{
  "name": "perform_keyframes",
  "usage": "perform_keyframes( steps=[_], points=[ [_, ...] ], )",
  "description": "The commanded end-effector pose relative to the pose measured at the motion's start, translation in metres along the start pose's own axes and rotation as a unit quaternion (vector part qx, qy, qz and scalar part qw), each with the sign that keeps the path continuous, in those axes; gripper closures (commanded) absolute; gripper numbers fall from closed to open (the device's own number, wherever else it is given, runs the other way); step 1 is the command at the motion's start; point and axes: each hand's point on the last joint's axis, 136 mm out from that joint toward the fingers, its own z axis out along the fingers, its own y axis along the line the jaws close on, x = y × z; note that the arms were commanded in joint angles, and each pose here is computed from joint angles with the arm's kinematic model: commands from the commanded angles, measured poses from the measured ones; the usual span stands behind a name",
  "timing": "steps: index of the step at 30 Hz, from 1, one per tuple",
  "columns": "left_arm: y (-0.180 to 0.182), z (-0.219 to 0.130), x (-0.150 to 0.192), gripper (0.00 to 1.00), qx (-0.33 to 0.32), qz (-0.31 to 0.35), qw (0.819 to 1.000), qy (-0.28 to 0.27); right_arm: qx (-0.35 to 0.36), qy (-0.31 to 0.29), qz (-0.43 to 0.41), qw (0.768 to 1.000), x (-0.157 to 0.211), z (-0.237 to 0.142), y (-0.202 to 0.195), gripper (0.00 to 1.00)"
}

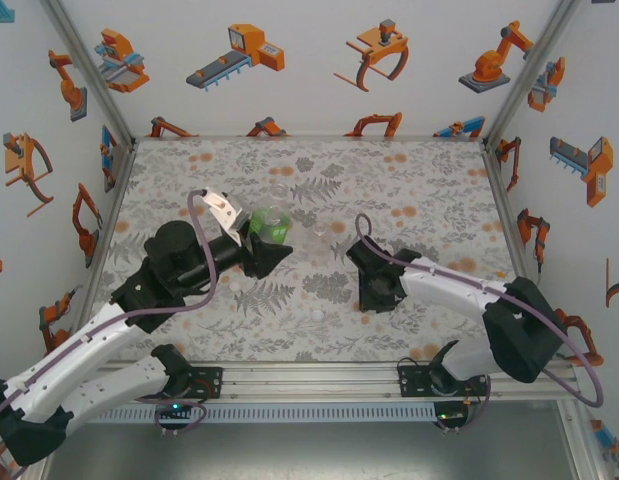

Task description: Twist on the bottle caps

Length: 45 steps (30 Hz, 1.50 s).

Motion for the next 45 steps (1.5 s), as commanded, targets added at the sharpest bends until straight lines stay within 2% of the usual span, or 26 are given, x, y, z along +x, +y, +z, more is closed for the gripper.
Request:
perform_keyframes(
  steps=[1, 6, 13, 21, 30, 45],
  points=[
    [0.001, -0.008, -0.007, 1.0, -0.006, -0.007, 1.0, -0.02, 0.004, -0.014, -0.02, 1.0, -0.021, -0.002, 0.0, 0.65],
    [0.003, -0.013, -0.007, 1.0, -0.012, -0.008, 1.0, -0.024, 0.001, 0.005, -0.017, 1.0, -0.031, 0.007, -0.005, 0.65],
    [0.006, -0.02, -0.004, 1.0, -0.023, -0.013, 0.999, -0.03, 0.007, 0.023, -0.023, 0.999, -0.024, 0.016, -0.007, 0.63],
    [0.007, -0.019, -0.002, 1.0, -0.027, -0.016, 0.999, -0.029, 0.003, 0.006, -0.02, 1.0, -0.03, 0.002, -0.006, 0.52],
    [0.009, -0.015, 0.0, 1.0, -0.03, -0.016, 0.999, -0.025, -0.017, -0.031, -0.002, 0.999, -0.04, -0.014, -0.003, 0.55],
    [0.011, -0.016, 0.001, 1.0, -0.035, -0.017, 0.999, -0.025, -0.014, -0.009, -0.004, 1.0, -0.032, 0.003, -0.003, 0.55]
  ],
)
